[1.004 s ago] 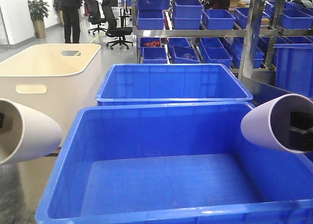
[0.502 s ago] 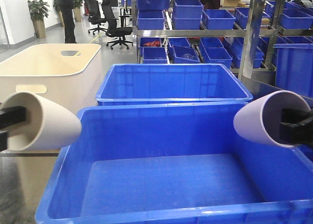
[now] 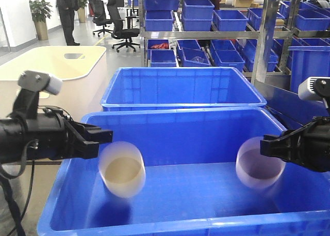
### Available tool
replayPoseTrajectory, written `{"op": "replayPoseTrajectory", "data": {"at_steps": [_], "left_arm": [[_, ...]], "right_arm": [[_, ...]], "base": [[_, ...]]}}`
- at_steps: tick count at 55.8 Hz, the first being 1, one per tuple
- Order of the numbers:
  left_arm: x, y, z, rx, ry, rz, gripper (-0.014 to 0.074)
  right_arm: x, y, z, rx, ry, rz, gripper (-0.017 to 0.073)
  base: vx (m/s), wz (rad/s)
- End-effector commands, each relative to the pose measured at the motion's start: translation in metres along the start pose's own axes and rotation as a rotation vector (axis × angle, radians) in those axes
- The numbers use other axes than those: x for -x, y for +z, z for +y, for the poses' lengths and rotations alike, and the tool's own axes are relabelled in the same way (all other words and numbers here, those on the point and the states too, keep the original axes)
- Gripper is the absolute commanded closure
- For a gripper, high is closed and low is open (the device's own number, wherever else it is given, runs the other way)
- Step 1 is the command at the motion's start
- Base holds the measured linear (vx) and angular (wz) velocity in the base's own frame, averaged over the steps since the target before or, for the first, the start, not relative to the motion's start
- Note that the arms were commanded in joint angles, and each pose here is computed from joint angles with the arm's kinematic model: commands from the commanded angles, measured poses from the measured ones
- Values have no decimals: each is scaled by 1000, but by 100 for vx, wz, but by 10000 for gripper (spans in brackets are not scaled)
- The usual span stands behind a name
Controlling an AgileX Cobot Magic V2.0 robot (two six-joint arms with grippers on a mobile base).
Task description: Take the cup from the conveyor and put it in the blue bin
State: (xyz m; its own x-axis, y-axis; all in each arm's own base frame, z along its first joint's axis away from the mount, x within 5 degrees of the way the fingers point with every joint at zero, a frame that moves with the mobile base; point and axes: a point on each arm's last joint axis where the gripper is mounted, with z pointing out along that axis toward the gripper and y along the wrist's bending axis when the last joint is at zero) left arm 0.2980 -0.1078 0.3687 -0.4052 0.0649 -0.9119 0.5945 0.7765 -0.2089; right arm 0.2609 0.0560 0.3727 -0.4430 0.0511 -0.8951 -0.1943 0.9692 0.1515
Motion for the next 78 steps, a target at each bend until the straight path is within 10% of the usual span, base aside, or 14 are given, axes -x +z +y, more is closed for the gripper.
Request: {"op": "replayPoseTrajectory", "data": {"at_steps": [1, 14, 24, 37, 78], "left_arm": [[18, -10, -8, -8, -3, -81, 173], [28, -29, -17, -5, 11, -140, 209], [41, -65, -36, -7, 44, -237, 329], [48, -127, -67, 19, 211, -351, 603], [40, -163, -90, -36, 260, -392, 601]], "right_arm": [[20, -13, 2, 5, -10, -137, 87], [28, -41, 6, 16, -5, -213, 69], [36, -74, 9, 24, -22, -321, 229], [39, -87, 10, 28, -24, -359, 461], [38, -86, 10, 28, -24, -356, 571]], "base": [[0, 0], [0, 0], [0, 0], [0, 0], [0, 0]]}}
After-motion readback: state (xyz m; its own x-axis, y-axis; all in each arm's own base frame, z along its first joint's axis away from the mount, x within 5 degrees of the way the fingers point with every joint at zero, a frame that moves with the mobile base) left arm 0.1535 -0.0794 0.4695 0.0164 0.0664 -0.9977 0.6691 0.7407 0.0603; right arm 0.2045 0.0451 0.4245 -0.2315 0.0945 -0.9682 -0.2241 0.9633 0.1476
